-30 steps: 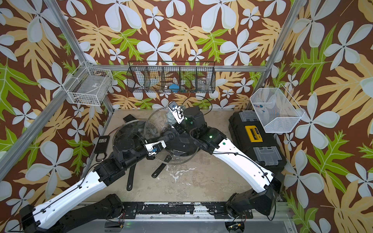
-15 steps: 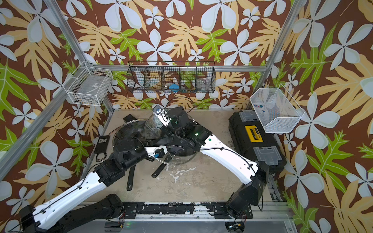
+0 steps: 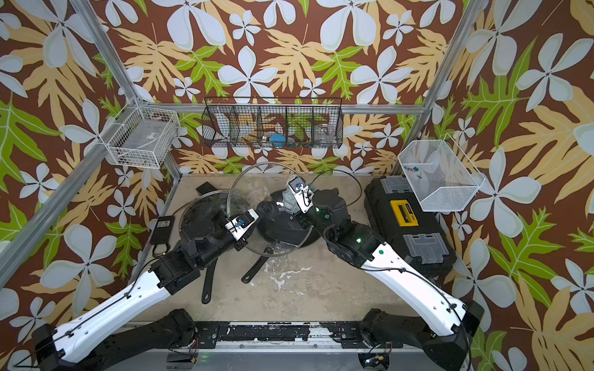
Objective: Wipe the pot lid with a cloth
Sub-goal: Wipe the pot lid.
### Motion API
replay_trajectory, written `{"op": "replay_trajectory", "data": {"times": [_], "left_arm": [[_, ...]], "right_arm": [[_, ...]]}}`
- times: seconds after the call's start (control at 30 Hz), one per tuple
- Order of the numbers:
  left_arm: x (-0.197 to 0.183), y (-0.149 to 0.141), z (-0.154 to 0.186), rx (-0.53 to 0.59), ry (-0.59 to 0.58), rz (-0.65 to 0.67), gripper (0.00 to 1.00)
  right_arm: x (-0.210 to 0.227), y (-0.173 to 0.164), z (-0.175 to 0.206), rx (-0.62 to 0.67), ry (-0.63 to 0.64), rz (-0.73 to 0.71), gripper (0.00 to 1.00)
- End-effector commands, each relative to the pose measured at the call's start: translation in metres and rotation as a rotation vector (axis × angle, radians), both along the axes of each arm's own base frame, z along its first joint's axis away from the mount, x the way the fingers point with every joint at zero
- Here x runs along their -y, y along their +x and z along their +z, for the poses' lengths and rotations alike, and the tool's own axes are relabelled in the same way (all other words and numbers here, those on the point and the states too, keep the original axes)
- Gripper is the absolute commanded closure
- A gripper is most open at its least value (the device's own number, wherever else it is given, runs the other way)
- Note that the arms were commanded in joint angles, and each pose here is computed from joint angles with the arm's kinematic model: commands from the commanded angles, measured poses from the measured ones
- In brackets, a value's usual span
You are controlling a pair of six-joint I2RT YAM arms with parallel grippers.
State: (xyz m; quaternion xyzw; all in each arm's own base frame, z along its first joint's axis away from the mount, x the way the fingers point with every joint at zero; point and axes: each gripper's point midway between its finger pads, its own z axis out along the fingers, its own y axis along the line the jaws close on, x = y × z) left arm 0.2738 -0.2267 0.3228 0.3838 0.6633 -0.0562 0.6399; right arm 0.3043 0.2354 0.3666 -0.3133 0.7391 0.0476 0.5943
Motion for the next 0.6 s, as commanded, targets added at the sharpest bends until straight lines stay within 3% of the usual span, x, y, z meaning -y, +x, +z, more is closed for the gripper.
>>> {"op": "replay_trajectory", "data": {"times": [0.0,0.33,0.57], "left_arm": [[-0.002,0.005,0.061,0.061,-0.315,0.042,1.00],[0.005,0.014,0.066,0.053,-0.339,0.049,1.00],[0.007,0.011,0.065,0.068,-0.310,0.028,1.00]], "right_arm": [[-0.008,-0.017,-0.020,-0.065,0.013,0.054,1.00],[-0.074,-0.066,-0.062,-0.121,-0.038,0.227,1.00],[-0.027,-0.028,-0.046,-0.053,-0.050,0.042,1.00]]}}
